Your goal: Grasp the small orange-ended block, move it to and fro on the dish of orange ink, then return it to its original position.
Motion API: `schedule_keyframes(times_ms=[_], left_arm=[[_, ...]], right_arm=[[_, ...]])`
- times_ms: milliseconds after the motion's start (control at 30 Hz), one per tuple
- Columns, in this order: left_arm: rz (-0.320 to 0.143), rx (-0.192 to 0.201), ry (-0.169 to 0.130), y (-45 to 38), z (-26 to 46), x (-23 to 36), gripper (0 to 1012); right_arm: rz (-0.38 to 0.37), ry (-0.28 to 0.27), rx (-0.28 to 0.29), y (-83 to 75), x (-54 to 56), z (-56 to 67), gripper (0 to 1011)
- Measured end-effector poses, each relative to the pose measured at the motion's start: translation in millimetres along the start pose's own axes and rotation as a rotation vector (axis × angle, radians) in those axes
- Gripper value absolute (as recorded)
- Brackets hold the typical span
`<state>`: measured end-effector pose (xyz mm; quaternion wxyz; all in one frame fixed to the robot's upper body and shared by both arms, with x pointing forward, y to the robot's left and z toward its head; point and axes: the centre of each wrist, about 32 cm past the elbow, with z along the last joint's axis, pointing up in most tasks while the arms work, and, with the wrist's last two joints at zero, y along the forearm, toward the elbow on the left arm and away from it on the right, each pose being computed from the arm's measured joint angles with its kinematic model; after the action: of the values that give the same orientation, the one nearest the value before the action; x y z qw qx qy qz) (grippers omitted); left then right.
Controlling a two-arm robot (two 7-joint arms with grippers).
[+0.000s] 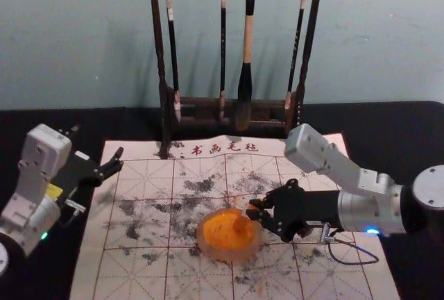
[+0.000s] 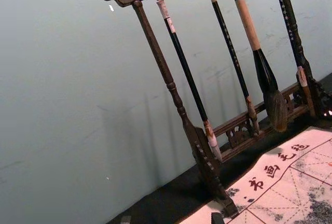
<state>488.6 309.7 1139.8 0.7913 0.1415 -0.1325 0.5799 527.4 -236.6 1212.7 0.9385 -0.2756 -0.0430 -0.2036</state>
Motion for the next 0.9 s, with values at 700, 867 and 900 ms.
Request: schedule_keyframes(times_ms=[700, 867, 900], left_arm=[[0.000, 0.000, 0.000, 0.0, 0.0, 0.0, 1001], [0.000, 0.000, 0.000, 0.0, 0.0, 0.0, 1001], [0.000, 0.000, 0.000, 0.0, 0.0, 0.0, 1001]], right_arm=[[-0.047, 0.023, 0.090, -22.2, -2.2, 2.4, 87], [-0.076, 0.019, 0.106, -35.8, -4.4, 3.0, 87], [-0.080, 0.018, 0.108, -38.4, -4.9, 2.8, 87]])
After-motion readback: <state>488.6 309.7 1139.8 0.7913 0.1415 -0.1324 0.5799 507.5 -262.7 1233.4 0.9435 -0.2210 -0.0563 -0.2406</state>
